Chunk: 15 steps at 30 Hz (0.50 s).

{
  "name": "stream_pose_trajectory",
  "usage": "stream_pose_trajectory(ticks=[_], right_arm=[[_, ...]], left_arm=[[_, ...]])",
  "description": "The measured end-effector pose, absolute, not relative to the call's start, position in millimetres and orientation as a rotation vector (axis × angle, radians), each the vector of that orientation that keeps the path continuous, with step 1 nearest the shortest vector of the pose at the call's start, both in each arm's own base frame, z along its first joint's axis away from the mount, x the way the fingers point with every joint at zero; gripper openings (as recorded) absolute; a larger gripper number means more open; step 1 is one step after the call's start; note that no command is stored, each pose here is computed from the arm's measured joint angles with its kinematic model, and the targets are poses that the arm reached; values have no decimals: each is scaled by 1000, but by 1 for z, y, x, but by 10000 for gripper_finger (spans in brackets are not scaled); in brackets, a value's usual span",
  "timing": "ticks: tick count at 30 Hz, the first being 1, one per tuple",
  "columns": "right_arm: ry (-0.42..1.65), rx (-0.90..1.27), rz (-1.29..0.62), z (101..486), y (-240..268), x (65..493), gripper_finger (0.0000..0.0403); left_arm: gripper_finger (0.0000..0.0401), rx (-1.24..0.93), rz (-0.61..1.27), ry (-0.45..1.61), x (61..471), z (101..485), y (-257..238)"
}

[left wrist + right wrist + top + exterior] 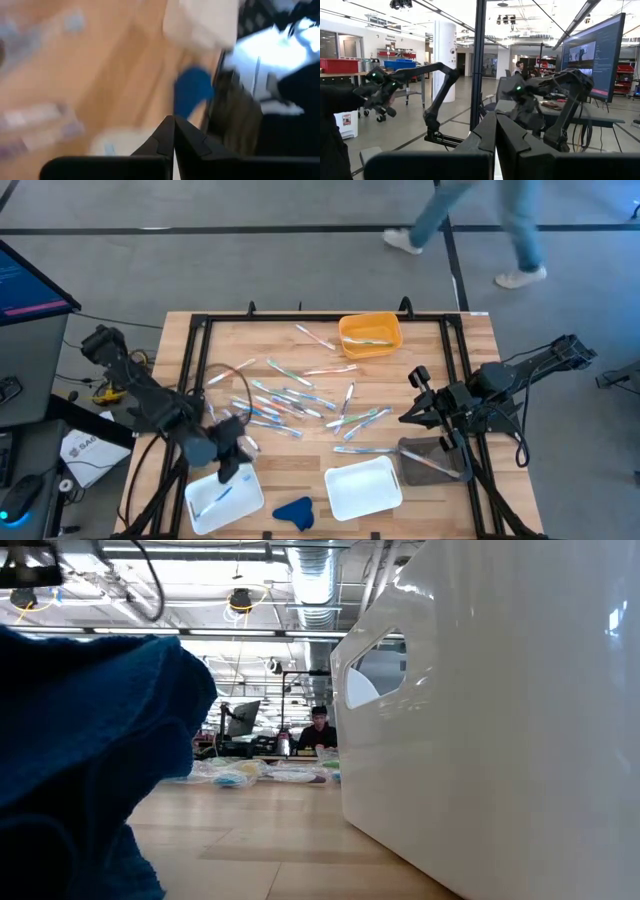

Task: Pick & Place Toothbrushes
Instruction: Put the blue toothbrush into the left white bin

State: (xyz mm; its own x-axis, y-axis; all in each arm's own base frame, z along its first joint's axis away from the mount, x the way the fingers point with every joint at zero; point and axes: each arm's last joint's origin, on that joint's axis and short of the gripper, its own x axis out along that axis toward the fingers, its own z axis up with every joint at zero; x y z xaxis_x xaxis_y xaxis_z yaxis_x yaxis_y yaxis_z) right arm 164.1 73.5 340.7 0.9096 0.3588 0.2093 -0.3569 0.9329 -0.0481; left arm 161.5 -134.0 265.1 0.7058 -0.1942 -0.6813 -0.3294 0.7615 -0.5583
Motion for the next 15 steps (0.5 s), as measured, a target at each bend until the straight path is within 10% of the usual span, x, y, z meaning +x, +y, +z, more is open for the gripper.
stream_pose_trajectory(ticks=[15], right_arm=[[-217, -9, 369, 341, 73, 164, 0]], left_arm=[[0, -371, 176, 709, 190, 266, -88]])
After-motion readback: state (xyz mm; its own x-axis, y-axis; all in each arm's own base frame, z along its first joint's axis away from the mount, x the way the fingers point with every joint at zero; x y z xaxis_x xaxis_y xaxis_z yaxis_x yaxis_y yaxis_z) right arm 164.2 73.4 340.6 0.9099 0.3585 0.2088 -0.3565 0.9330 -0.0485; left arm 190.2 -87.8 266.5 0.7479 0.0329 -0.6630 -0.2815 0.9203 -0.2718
